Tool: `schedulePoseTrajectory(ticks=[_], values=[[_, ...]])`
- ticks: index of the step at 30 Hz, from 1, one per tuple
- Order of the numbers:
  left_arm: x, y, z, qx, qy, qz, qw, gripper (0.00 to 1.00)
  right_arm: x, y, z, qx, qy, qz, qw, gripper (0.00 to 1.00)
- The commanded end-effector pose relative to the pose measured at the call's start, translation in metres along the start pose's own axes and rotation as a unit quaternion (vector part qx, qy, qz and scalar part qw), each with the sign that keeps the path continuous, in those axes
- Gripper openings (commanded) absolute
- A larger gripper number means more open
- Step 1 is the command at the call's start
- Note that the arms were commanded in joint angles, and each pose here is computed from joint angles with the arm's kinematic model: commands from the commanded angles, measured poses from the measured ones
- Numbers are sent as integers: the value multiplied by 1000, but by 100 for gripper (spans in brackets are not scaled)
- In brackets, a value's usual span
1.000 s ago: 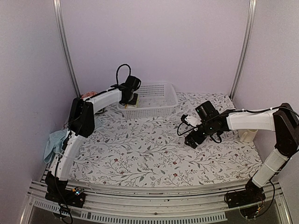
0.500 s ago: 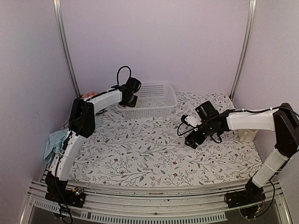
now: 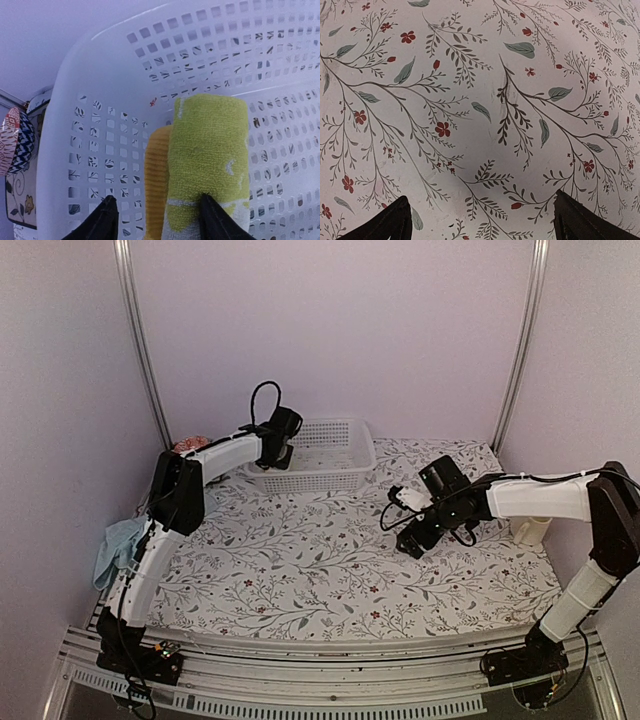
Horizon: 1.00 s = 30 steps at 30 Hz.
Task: Roll the towels
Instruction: Smooth out the towel in the storage box, then pick up the towel from the center of the board.
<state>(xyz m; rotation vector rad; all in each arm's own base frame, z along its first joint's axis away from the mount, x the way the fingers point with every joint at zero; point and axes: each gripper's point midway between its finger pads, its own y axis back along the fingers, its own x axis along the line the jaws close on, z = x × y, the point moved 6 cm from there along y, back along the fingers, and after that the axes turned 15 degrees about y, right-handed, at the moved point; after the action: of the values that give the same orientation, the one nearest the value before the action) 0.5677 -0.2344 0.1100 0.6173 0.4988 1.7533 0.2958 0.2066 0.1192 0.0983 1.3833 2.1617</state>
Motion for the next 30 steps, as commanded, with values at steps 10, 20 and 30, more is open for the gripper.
schedulePoseTrajectory(ticks=[10, 20, 30], values=[[2, 39, 47, -60, 20, -22, 998, 67, -5, 14, 10, -22, -2, -8, 1000, 99], [9, 97, 90, -92, 52, -66, 992, 79, -10, 21, 9, -25, -6, -33, 999, 99], [63, 139, 69, -65, 76, -27, 995, 97, -36, 47, 16, -67, -73, -114, 988, 99]])
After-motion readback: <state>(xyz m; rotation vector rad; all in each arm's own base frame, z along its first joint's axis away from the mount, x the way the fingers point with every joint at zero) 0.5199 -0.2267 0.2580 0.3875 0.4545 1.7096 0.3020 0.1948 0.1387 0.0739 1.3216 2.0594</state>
